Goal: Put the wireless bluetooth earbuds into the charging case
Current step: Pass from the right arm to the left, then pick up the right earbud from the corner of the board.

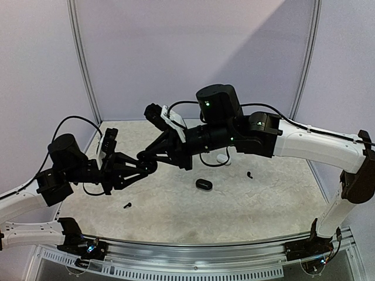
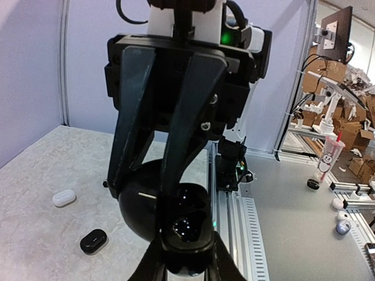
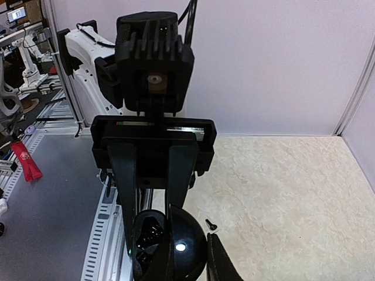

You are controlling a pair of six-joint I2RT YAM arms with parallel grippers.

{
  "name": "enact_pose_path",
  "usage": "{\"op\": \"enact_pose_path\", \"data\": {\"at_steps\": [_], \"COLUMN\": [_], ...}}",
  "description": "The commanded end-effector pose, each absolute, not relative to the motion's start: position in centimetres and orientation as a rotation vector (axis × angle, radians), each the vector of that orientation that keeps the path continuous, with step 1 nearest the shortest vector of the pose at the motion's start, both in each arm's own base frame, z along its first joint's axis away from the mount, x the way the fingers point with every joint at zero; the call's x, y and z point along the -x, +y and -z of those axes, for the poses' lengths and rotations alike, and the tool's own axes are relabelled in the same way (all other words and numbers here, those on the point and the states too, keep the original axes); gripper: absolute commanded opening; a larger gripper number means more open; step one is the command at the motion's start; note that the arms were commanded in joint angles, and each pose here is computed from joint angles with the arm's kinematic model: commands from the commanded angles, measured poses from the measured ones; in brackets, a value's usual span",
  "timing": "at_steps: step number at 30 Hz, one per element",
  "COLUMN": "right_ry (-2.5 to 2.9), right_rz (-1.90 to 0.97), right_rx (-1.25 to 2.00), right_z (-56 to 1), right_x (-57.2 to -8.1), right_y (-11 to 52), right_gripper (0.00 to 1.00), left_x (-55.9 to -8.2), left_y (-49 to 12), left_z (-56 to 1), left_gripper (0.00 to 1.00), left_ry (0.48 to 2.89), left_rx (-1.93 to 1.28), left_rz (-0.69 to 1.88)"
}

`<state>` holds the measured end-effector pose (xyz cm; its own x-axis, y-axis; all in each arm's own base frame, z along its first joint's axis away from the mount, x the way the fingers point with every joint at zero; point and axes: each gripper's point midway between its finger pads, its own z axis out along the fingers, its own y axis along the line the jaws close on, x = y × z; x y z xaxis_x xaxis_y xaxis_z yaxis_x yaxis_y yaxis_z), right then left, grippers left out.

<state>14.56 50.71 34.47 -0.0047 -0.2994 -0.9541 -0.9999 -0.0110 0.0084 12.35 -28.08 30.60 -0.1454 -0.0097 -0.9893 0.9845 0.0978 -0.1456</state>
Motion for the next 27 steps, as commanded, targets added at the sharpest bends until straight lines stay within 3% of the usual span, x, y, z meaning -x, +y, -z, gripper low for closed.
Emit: {"op": "enact_pose_path", "data": {"at_steps": [1,6,27], "right_ry": [1.401,1.472,1.564], "right_rz": [-1.077,-1.108,-1.296], "right_rx": [1.382,1.349,1.331], "right_z": [-37.4,-37.0,-36.8], "right_x": [-14.2,-14.8,-14.3], "right_y": [49.9,49.5,49.6], "right_gripper": [0.10,0.25,0.57], "left_x": [-12.1,-11.7,-11.2], "left_y": [-28.1,-28.0,-27.8], "left_z": [-30.1,-30.0,-27.8], "left_gripper": [0.00,0.00,0.00], "left_ry": [1.358,1.323,1.179], "left_rx": [-1.075,-1.099,-1.245], "left_rz": [1.244,1.236,1.076]}}
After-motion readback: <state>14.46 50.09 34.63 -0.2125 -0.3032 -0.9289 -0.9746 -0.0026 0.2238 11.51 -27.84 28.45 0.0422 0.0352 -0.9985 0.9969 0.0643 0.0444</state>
